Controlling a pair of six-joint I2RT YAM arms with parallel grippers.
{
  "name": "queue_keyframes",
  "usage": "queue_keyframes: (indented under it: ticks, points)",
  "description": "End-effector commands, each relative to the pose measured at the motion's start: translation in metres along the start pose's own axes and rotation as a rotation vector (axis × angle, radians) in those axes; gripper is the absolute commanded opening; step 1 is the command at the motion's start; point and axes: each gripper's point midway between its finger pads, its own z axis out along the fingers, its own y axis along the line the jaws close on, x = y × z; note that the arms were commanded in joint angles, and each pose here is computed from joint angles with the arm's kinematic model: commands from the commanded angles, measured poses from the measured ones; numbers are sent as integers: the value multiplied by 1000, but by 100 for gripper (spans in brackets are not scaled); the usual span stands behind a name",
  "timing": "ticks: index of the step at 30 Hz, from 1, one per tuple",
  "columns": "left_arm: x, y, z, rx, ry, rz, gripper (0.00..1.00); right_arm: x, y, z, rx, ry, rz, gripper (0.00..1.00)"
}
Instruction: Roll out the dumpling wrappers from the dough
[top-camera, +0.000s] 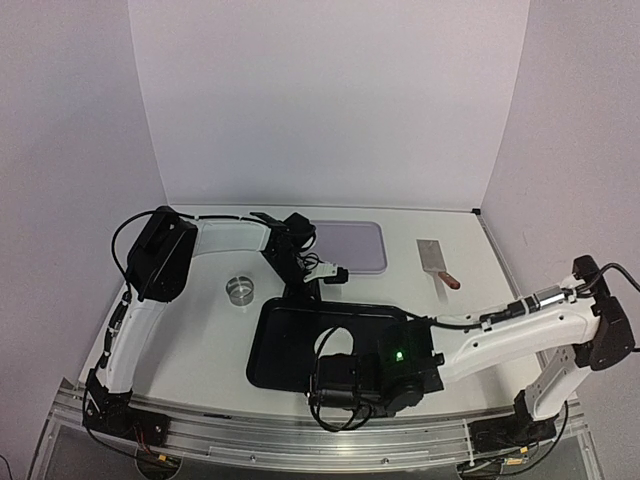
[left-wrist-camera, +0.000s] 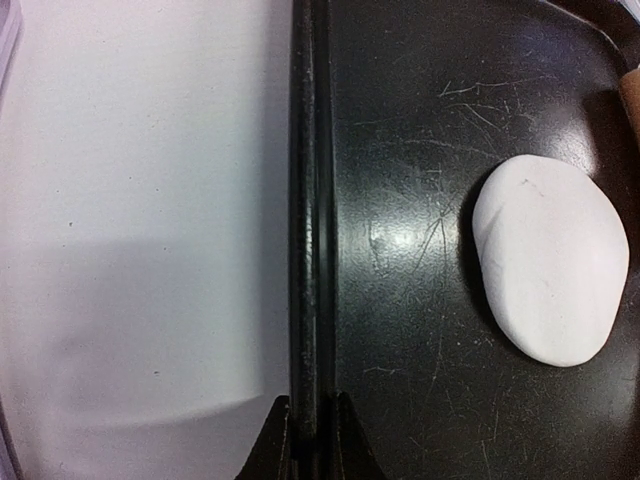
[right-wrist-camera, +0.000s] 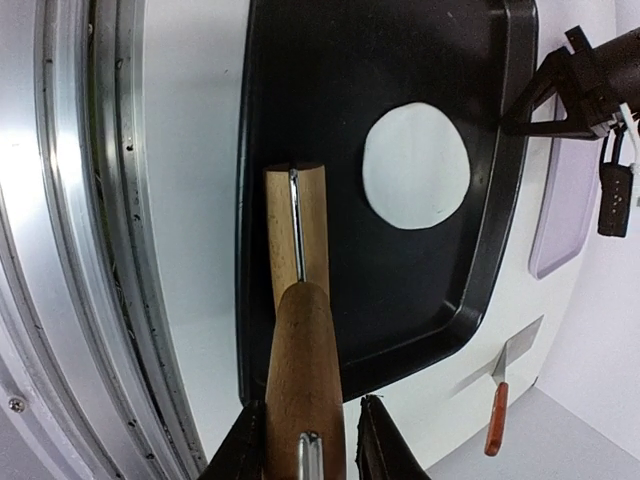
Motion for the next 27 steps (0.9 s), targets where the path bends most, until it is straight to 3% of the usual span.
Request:
queue_keyframes:
  ticks: [1, 6, 12, 16, 21, 27]
  points:
    - [34, 26, -1, -104, 114, 38, 0, -19, -56, -30, 45, -96, -65, 0]
    - [31, 26, -1, -104, 107, 28, 0, -39, -89, -11, 58, -158, -177, 0]
    - [30, 27, -1, -108, 104, 26, 0, -46, -91, 37, 10, -178, -264, 0]
    - [29, 28, -2, -109, 103, 27, 0, -42, -71, 61, -60, -169, -253, 0]
    - [30, 28, -1, -108, 104, 27, 0, -6, -25, 79, -158, -90, -221, 0]
    - [30, 27, -2, -107, 104, 24, 0, 27, 26, 75, -251, 10, -168, 0]
